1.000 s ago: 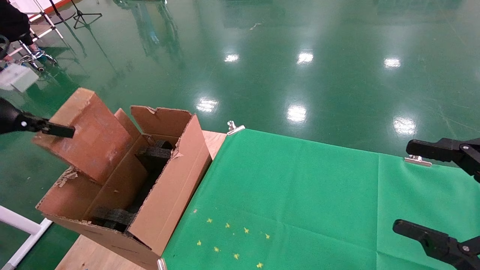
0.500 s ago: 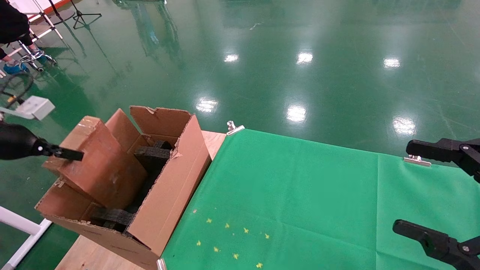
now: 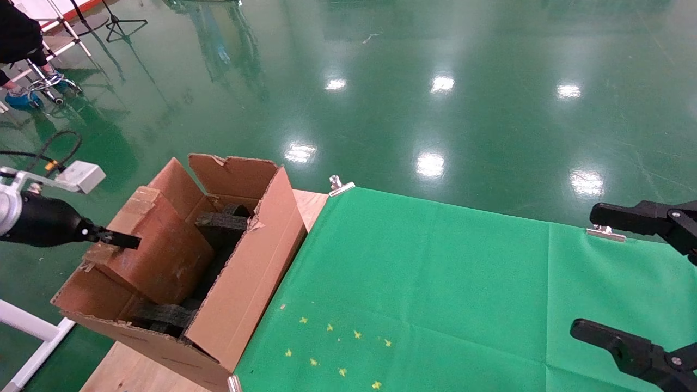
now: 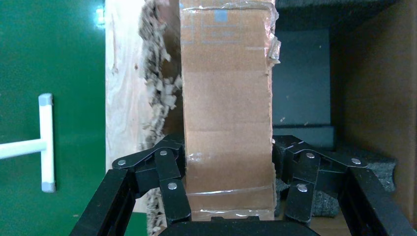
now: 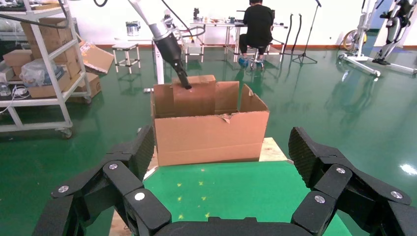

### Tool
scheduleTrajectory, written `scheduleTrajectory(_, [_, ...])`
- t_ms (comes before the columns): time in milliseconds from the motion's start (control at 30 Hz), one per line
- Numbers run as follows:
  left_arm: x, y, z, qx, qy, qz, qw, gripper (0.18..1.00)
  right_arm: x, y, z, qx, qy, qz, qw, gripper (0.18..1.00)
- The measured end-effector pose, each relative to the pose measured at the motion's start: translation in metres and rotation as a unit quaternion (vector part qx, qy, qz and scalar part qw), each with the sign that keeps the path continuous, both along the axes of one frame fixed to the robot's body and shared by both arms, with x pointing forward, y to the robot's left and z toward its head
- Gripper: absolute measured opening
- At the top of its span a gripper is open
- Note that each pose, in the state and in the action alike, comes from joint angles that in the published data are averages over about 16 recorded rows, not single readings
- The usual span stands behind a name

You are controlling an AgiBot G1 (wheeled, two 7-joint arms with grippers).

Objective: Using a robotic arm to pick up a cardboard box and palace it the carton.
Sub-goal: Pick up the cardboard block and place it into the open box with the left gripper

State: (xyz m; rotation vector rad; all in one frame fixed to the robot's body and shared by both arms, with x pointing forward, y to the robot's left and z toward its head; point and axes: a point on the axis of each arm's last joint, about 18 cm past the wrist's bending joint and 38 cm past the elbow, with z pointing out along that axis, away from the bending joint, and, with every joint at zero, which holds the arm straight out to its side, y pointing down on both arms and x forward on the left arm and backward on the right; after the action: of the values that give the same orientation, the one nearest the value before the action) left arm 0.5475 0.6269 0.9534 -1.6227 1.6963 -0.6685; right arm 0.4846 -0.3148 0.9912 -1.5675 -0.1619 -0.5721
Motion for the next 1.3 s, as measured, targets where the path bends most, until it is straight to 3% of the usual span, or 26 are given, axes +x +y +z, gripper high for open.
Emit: scheduleTrajectory(1300, [0.040,-0.021,-0.064,0.012,0.057,0.013,0.9982,0.275,0.000,0.000,0.000,0.000,0.000,0.000,1.000,1.001])
